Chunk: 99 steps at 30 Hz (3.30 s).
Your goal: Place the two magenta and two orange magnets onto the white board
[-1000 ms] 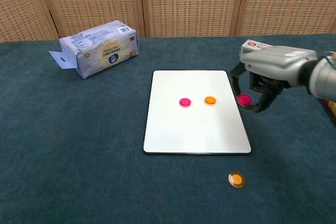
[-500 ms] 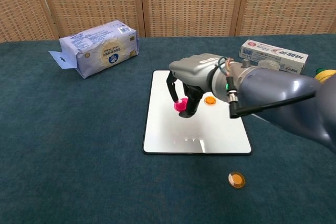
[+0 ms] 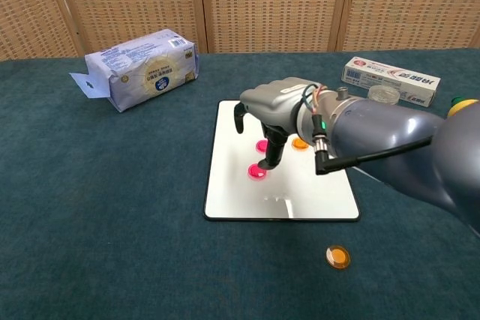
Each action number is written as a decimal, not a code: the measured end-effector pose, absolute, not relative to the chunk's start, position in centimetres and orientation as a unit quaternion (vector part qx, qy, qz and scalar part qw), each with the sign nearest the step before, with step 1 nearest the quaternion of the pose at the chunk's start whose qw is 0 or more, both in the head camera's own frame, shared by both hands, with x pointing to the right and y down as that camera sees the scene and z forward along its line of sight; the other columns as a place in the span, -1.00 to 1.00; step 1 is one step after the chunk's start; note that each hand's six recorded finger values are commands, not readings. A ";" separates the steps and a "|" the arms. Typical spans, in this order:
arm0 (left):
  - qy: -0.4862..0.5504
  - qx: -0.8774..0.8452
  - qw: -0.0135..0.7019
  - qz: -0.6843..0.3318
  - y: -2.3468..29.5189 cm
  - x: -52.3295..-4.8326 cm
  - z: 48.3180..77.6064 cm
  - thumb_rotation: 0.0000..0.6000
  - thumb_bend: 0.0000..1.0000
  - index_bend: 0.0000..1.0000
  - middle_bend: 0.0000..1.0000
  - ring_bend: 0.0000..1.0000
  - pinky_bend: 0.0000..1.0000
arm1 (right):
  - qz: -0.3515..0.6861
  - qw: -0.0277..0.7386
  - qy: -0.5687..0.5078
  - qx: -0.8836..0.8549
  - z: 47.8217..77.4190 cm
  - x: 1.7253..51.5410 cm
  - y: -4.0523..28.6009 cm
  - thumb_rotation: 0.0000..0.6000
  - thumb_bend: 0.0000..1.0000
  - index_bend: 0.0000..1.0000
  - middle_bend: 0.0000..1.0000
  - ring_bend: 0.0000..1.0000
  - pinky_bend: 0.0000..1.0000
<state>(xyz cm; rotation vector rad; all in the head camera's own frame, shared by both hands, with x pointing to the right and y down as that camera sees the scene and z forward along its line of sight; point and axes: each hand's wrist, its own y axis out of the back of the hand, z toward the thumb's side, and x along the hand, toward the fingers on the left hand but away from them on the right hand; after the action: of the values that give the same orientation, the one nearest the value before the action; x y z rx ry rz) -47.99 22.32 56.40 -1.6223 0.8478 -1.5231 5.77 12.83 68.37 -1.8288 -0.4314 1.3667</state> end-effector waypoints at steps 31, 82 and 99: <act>0.319 -0.635 0.386 -0.588 23.2 -47.1 56.3 1.00 -1.00 -1.00 -1.00 -1.00 -1.00 | 0.480 0.385 -0.121 -0.779 66.3 17.1 24.1 1.00 -0.38 -0.30 0.92 0.85 1.00; 0.322 -0.635 0.383 -0.588 23.1 -47.2 56.2 1.00 -1.00 -1.00 -1.00 -1.00 -1.00 | 0.493 0.400 -0.096 -0.767 69.1 15.9 25.4 1.00 -0.33 -0.24 0.92 0.85 1.00; 0.320 -0.636 0.383 -0.589 23.1 -47.2 56.3 1.00 -1.00 -1.00 -1.00 -1.00 -1.00 | 0.500 0.392 -0.095 -0.766 69.6 16.5 25.6 1.00 -0.20 -0.03 0.92 0.85 1.00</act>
<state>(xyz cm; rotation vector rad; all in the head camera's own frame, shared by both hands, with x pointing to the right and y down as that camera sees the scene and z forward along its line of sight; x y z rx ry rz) -47.17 23.08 56.31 -1.6217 0.8163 -1.5023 16.51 25.60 69.56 -1.9467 -0.2415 1.2704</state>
